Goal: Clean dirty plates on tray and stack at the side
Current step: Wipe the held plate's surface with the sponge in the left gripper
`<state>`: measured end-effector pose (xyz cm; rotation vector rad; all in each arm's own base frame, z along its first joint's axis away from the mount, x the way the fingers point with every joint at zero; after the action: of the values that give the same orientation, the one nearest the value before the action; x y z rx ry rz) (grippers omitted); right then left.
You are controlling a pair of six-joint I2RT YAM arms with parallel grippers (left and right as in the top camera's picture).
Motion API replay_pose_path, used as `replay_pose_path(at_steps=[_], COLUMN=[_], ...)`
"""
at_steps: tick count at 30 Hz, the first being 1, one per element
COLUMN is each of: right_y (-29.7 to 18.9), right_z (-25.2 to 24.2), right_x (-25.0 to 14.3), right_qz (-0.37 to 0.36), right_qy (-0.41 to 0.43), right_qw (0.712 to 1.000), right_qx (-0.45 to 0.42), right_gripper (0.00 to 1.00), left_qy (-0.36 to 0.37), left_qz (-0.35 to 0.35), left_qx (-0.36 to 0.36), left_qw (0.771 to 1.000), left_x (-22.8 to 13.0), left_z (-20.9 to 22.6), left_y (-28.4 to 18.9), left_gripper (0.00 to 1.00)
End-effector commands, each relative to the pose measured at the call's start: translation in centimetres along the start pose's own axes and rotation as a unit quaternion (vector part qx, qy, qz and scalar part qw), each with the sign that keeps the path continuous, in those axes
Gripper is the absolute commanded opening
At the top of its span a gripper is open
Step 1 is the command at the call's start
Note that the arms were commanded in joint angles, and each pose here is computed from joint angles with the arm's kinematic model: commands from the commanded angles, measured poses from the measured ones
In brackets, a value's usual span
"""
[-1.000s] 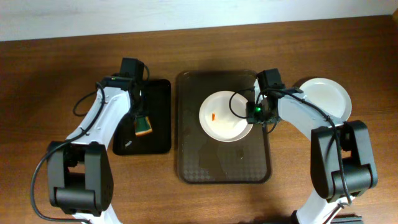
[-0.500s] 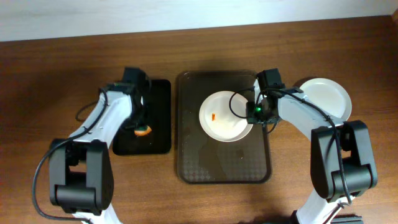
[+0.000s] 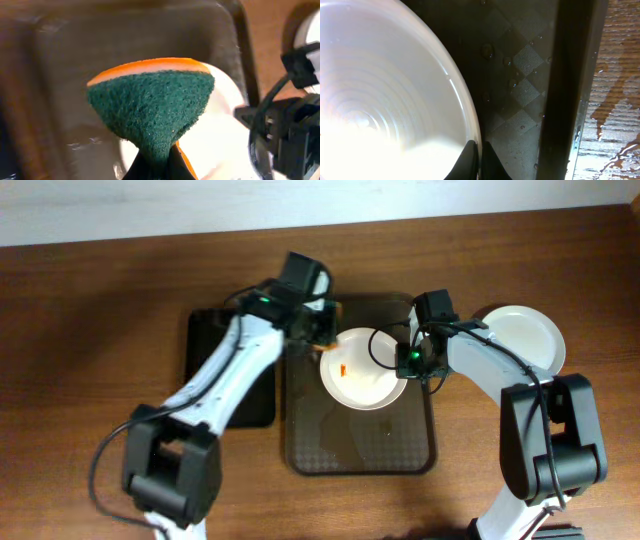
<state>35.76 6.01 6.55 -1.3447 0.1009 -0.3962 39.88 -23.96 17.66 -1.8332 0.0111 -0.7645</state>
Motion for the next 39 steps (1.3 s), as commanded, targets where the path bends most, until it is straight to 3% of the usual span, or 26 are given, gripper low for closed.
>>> replay_pose_path(at_steps=[1,6,11,13,18,23,26,34,39], right_y=[0.5,0.5,0.5,0.5,0.5,0.5,0.5,0.4,0.4], right_z=[-0.8,-0.8,-0.8,-0.8,-0.9,-1.0,-1.1,-1.4,-1.3], right_x=[-0.5,-0.5,-0.5,-0.6,-0.8,-1.0,-1.2,-1.4,-1.4], right_qz=[0.012,0.012,0.013,0.015,0.020,0.025,0.030,0.036,0.037], right_qy=[0.001,0.001,0.002,0.002,0.003,0.003,0.004,0.019,0.019], right_qw=[1.000,1.000,1.000,1.000,1.000,0.999,0.999,0.999,0.999], right_qx=[-0.016,-0.016,-0.017,-0.018,-0.021,-0.023,-0.026,-0.033,-0.032], right_gripper=[0.04,0.04,0.04,0.04,0.04,0.04,0.04,0.04,0.04], left_qy=[-0.029,-0.031,-0.078,-0.094,-0.025,0.043,0.066,0.023,-0.042], left_qz=[0.058,0.118,0.161,0.167,0.165,0.156,0.147,0.169,0.175], left_qx=[-0.087,-0.093,-0.076,-0.022,0.185,0.256,0.334,0.358,0.315], left_qw=[0.994,0.988,0.981,0.981,0.969,0.953,0.929,0.918,0.932], left_x=[-2.1,-5.4,-7.7,-7.7,-5.9,-5.6,-4.6,-1.4,1.0], left_z=[-3.6,-5.2,-4.0,-2.4,-0.2,-1.1,-0.3,3.0,5.1], left_y=[6.5,11.5,14.2,13.8,11.0,10.2,8.4,2.5,-5.1], left_gripper=[0.00,0.00,0.00,0.00,0.00,0.00,0.00,0.00,0.00])
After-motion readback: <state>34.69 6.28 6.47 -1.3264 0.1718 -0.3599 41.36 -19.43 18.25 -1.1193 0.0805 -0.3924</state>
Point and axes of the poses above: each gripper's point midway between its finger pads, its own y axis out along the fingers, its own z axis along the line the jaws close on, x = y × z, the point moved 6 cm from there along -y, back along the fingers, and after that the axes turned 15 degrees about y, right-handed, at the moved point
